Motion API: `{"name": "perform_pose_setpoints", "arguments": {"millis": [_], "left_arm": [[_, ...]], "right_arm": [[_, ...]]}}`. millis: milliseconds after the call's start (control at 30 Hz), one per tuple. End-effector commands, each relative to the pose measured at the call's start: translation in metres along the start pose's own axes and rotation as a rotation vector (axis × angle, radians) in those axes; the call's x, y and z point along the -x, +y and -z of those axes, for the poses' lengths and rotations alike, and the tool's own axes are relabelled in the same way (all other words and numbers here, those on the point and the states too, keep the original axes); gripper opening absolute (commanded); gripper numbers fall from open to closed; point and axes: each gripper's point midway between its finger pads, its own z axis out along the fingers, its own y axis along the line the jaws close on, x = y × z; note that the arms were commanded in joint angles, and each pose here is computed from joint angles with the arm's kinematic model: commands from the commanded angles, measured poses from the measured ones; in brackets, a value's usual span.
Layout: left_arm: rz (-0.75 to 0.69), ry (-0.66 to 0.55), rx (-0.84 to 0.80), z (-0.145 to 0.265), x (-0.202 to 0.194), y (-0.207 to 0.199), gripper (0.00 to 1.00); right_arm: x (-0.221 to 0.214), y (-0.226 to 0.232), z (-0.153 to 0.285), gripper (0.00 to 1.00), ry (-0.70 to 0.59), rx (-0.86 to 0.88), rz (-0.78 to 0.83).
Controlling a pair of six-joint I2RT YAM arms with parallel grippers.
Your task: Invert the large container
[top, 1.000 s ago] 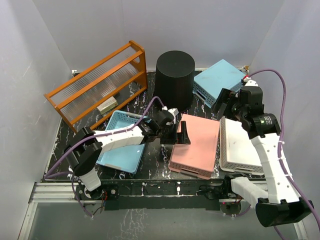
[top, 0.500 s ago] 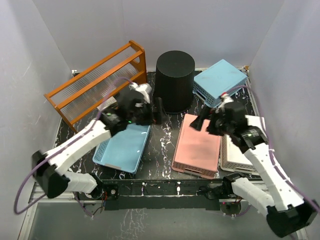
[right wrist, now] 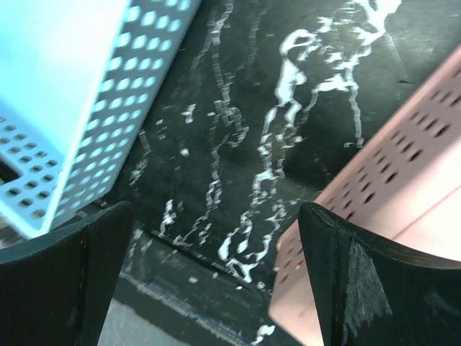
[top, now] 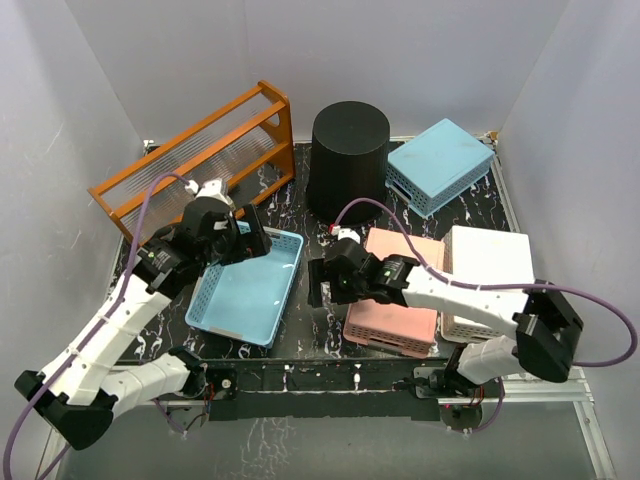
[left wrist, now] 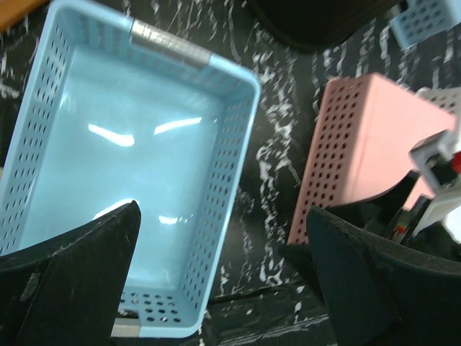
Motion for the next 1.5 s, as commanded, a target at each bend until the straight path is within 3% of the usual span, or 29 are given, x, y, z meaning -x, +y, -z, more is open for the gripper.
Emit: {"name": "perform_pose_setpoints", "arguments": {"millis": [0, 133, 267, 467, 667, 800, 967, 1233, 1300, 1433, 1467], "left_arm": [[0.009, 0.026, 0.028, 0.000, -0.020, 0.018, 0.99], [0.001, 0.082, 0.011, -0.009, -0.033, 0.016, 0.99], [-0.023, 0.125, -0.016, -0.021, -0.045, 0.012, 0.99], [-0.058, 0.188, -0.049, -0.040, -0.057, 0.003, 0.99], [-0.111, 0.135, -0.039, -0.054, -0.066, -0.001, 0.99], [-0.267, 0.170, -0.005, -0.062, -0.092, -0.022, 0.99], [-0.345, 0.204, 0.042, -0.085, -0.120, -0.011, 0.97], [-0.324, 0.307, 0.058, -0.100, -0.155, 0.000, 0.59], [-0.323, 0.316, 0.038, -0.101, -0.159, -0.003, 0.45], [-0.316, 0.333, -0.014, -0.099, -0.154, -0.020, 0.00], [-0.308, 0.336, -0.037, -0.096, -0.150, -0.030, 0.00]], "right_arm": [[0.026, -0.021, -0.006, 0.98, -0.119, -0.156, -0.035], [0.029, -0.086, 0.007, 0.98, -0.145, -0.387, -0.040], [0.040, -0.127, 0.021, 0.98, -0.162, -0.443, -0.092], [0.062, -0.118, 0.028, 0.98, -0.199, -0.403, -0.093], [0.087, -0.091, 0.041, 0.98, -0.260, -0.308, -0.118], [0.103, -0.084, 0.057, 0.98, -0.340, -0.274, -0.130], [0.114, -0.085, 0.078, 0.98, -0.405, -0.289, -0.138], [0.115, -0.091, 0.090, 0.98, -0.436, -0.310, -0.135], [0.115, -0.090, 0.091, 0.98, -0.438, -0.307, -0.130], [0.120, -0.090, 0.098, 0.98, -0.451, -0.316, -0.127], [0.123, -0.089, 0.101, 0.98, -0.458, -0.316, -0.126]]}}
